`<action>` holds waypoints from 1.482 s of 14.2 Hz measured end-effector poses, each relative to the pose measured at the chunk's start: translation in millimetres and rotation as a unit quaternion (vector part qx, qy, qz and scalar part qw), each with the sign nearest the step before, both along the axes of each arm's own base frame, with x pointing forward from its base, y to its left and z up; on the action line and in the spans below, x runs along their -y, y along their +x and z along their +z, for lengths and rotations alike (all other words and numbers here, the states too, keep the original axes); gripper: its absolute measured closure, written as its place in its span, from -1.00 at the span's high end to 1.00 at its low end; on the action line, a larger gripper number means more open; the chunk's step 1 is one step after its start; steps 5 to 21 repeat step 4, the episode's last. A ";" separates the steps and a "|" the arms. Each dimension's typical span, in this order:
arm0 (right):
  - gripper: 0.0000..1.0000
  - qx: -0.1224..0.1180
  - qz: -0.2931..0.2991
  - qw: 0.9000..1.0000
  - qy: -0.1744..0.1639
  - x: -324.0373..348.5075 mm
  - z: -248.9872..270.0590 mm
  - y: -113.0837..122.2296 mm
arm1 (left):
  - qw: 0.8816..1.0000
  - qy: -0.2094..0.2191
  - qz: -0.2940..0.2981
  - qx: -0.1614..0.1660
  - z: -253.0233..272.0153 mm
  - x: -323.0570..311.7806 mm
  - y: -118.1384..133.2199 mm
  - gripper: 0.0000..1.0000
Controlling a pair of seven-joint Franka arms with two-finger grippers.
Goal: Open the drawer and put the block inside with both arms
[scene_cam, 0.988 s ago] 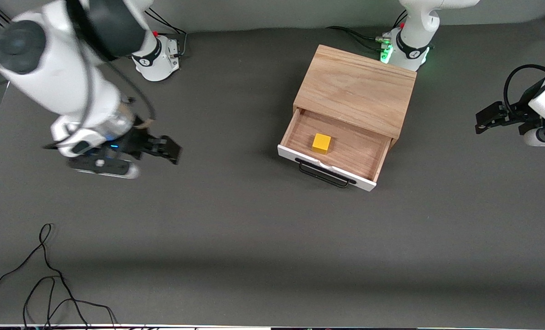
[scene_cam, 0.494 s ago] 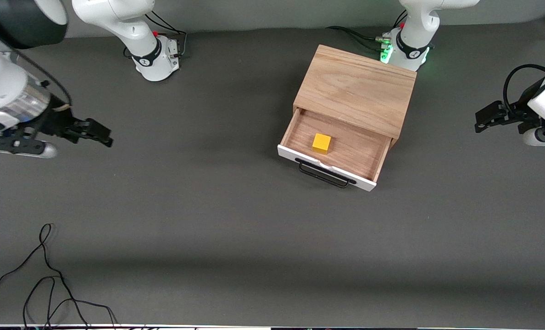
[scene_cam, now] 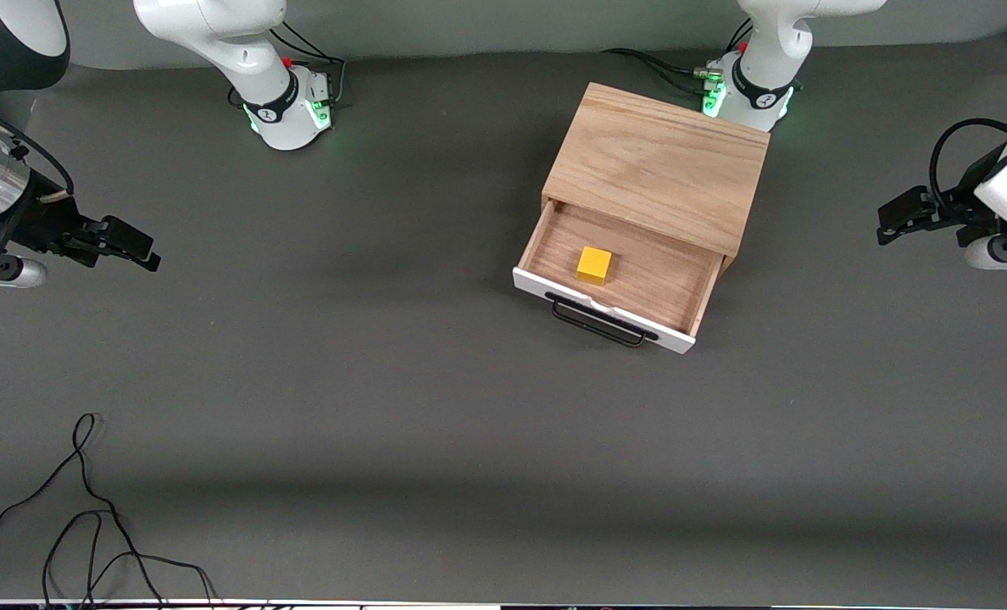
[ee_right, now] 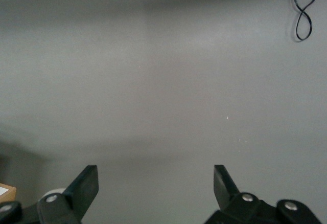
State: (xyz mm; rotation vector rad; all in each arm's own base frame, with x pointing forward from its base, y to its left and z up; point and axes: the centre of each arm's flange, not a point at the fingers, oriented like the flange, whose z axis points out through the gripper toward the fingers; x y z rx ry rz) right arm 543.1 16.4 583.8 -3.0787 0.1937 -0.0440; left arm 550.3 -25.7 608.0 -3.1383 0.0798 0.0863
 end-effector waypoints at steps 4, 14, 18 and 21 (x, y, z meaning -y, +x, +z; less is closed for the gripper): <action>1.00 -0.008 0.007 1.000 -0.006 -3.5 7.2 0.4 | 1.000 0.000 0.000 0.000 0.0 0.0 -0.1 1.00; 1.00 -0.008 0.007 1.000 -0.006 -3.5 7.2 0.4 | 1.000 0.000 0.000 0.000 0.0 0.0 -0.1 1.00; 1.00 -0.008 0.007 1.000 -0.006 -3.5 7.2 0.4 | 1.000 0.000 0.000 0.000 0.0 0.0 -0.1 1.00; 1.00 -0.008 0.007 1.000 -0.006 -3.5 7.2 0.4 | 1.000 0.000 0.000 0.000 0.0 0.0 -0.1 1.00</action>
